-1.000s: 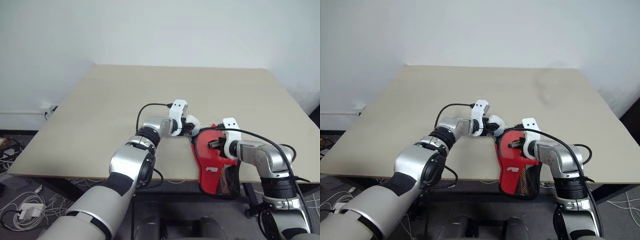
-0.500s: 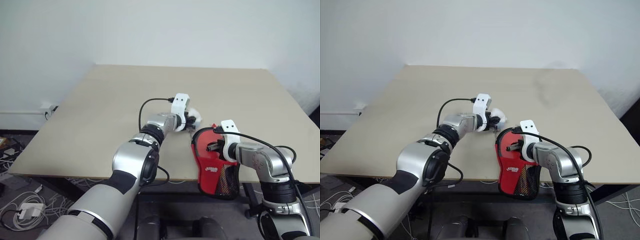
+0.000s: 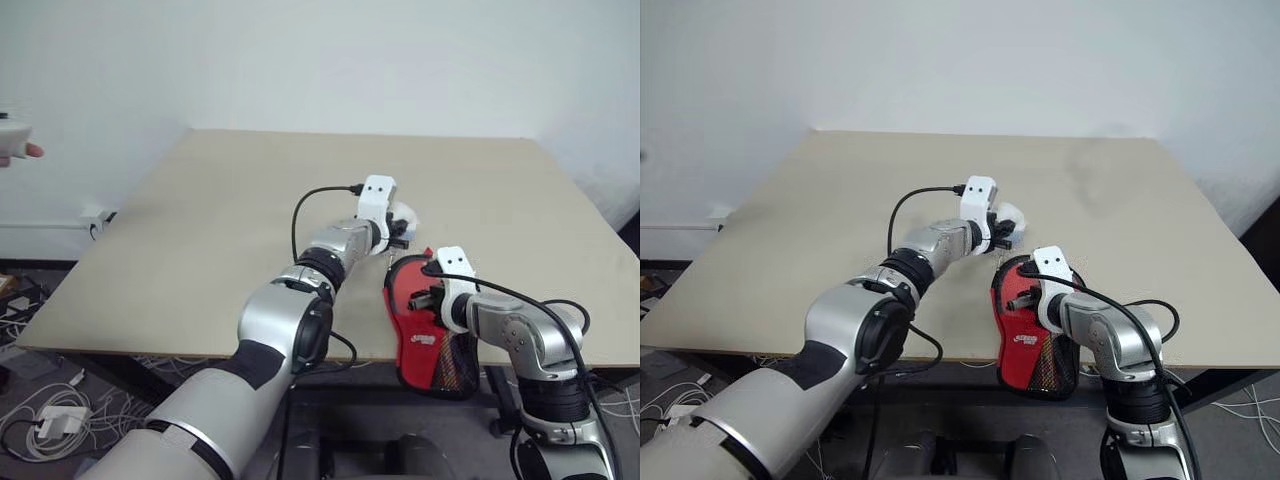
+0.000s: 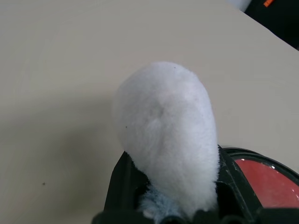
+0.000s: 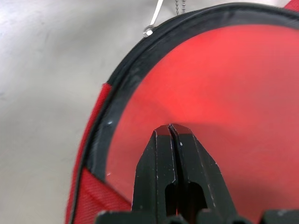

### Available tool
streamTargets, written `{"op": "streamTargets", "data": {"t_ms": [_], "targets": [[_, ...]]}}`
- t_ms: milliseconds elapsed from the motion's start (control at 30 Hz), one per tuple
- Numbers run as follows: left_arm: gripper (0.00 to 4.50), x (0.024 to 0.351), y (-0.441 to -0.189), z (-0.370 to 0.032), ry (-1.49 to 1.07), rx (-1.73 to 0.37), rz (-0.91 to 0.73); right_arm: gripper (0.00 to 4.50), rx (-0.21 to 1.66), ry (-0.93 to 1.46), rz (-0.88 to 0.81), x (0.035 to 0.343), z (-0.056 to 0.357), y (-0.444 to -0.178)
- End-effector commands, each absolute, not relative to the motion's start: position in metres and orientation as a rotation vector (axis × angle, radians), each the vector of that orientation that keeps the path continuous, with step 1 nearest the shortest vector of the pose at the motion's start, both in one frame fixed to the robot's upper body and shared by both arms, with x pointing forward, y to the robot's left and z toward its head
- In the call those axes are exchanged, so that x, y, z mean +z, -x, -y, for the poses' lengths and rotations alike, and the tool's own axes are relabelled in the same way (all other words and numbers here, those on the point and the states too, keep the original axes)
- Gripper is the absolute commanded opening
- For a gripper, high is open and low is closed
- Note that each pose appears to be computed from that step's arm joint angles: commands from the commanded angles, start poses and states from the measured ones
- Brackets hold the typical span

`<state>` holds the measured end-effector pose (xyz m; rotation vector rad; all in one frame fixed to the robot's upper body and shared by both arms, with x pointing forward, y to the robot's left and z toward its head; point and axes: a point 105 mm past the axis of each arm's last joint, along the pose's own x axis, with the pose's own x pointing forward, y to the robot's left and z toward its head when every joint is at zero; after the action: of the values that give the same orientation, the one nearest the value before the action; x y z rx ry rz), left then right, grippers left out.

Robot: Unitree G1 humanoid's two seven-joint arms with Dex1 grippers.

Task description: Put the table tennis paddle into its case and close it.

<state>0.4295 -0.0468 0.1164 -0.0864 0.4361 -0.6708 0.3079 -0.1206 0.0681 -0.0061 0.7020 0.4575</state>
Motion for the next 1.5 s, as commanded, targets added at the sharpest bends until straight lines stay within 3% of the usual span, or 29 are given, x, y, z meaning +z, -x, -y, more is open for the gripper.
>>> {"op": "streamTargets", "data": {"t_ms": [33, 567, 933, 1100, 1500], "targets": [[0.9, 0.147, -0.432, 0.064, 0.026, -0.706, -0.32, 0.0, 0.459, 0.001, -0.747, 0.06, 0.12, -0.298], [0.9, 0.157, -0.406, 0.118, -0.018, -0.806, -0.231, 0.0, 0.453, -0.025, -0.742, 0.063, 0.111, -0.28], [0.9, 0.146, -0.39, 0.127, 0.014, -0.976, -0.273, 0.0, 0.349, -0.029, -0.677, 0.069, 0.126, -0.306], [0.9, 0.141, -0.381, 0.128, 0.034, -1.079, -0.291, 0.0, 0.358, -0.059, -0.575, 0.088, 0.123, -0.322], [0.9, 0.112, -0.374, 0.123, -0.09, -1.097, -0.333, 0.0, 0.329, -0.033, -0.576, 0.083, 0.13, -0.325]]}}
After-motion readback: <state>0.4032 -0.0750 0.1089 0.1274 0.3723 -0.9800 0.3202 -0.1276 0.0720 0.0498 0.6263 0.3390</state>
